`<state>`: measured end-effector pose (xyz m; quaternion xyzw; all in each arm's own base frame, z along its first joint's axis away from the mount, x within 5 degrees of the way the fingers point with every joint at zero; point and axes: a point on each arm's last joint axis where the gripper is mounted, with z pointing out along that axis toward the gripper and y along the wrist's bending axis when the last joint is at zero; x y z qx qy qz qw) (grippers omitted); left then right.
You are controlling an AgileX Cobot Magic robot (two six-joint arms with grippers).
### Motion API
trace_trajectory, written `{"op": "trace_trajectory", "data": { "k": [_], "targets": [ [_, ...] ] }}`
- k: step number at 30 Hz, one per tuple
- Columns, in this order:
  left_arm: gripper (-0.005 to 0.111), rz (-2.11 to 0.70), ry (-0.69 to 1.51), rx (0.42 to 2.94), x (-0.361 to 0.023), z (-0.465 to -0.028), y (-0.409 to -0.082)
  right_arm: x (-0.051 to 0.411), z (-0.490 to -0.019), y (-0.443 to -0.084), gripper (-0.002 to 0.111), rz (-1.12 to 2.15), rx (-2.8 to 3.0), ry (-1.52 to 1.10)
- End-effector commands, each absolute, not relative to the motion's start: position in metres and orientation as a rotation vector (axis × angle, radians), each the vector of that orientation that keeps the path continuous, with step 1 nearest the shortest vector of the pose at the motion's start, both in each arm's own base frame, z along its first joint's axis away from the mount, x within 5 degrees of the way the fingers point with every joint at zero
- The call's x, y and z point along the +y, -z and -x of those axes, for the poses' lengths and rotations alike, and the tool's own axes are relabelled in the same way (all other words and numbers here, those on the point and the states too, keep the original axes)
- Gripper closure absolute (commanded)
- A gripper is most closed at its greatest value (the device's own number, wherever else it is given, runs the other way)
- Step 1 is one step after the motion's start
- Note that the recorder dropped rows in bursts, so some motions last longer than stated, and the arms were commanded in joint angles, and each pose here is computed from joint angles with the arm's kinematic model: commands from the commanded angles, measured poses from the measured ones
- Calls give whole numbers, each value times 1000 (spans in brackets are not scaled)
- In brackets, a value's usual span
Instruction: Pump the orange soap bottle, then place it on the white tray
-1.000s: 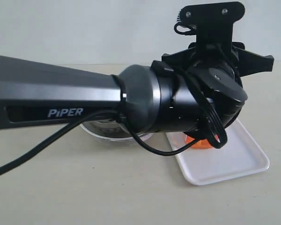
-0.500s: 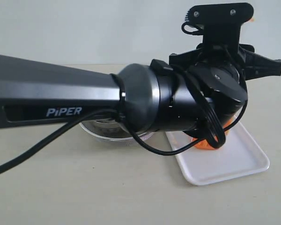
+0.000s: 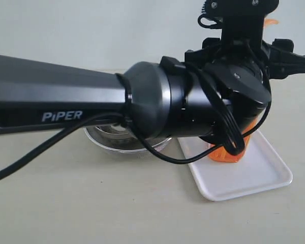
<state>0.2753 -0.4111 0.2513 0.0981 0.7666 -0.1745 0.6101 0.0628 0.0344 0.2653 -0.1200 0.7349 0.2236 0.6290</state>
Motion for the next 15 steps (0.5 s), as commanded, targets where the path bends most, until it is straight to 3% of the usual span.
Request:
{"op": "trace_trajectory", "data": {
  "k": [1, 15],
  "targets": [
    [34, -231, 414, 1730, -409, -271, -270, 34, -63, -263, 108, 278, 1684, -507],
    [34, -351, 414, 1627, -400, -250, -326, 34, -63, -264, 108, 279, 1681, -505]
  ]
}}
